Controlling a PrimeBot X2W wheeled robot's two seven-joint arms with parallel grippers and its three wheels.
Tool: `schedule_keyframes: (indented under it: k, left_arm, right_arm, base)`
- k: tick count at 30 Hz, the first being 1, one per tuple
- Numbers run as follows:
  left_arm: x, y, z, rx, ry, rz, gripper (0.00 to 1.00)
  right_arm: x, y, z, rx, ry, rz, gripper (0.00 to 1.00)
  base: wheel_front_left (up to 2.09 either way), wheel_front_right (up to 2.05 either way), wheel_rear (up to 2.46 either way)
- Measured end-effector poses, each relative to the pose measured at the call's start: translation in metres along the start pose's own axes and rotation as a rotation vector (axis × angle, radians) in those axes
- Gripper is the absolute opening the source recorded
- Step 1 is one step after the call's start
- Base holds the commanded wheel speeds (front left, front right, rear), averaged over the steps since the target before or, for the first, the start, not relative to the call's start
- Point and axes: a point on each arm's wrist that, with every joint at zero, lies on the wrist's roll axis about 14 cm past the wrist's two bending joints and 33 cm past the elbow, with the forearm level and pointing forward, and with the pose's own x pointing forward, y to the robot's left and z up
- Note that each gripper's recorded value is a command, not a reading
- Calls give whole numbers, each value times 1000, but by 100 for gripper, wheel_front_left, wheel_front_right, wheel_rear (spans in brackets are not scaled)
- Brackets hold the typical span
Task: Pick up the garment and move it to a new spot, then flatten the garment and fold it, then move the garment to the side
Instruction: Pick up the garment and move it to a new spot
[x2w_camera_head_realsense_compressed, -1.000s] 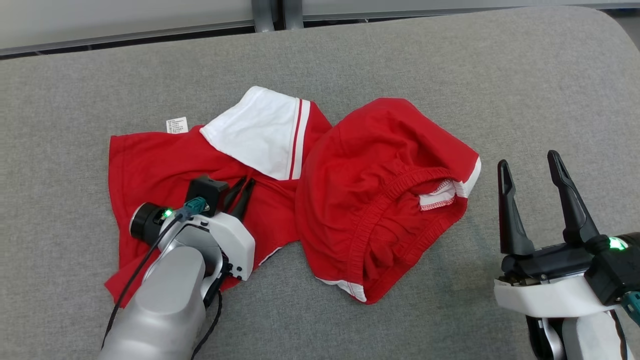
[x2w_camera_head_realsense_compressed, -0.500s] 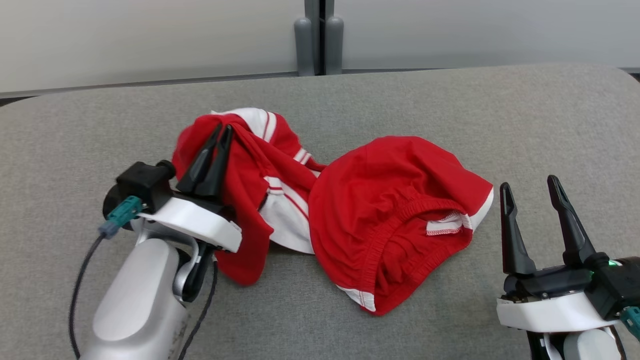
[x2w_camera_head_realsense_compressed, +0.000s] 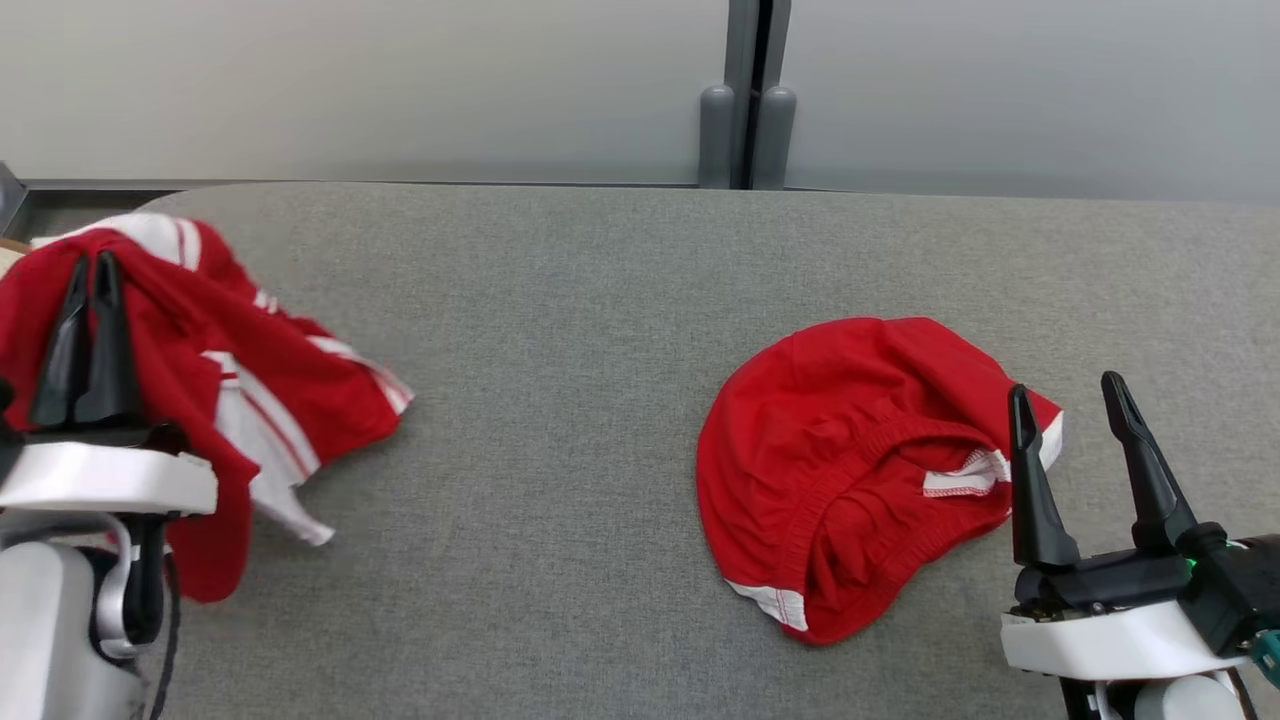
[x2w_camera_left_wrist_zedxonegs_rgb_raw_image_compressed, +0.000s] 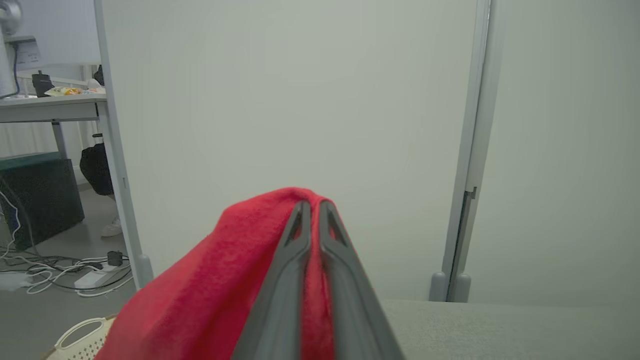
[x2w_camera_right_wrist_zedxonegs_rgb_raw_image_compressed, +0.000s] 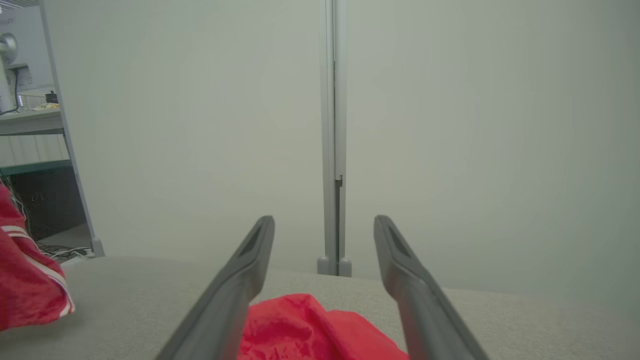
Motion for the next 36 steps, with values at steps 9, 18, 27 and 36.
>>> schedule_keyframes:
  k: [9,18,27,36]
  left_arm:
    - [-16,81,-2,146,31,246,0]
    - [-40,111,-72,-2,225,402,100]
    - [-26,74,-58,-8,155,290,100]
    - [-39,-39,-44,-111,85,5,100]
  right_arm:
    - [6,5,-15,-4,36,22,100]
    - [7,5,-17,-21,43,27,100]
    - [2,2,-11,-31,33,13,100]
    - [-12,-3,4,-29,4,-13,100]
  base:
    - [0,0,0]
    - [0,0,0]
    - [0,0,0]
    - [0,0,0]
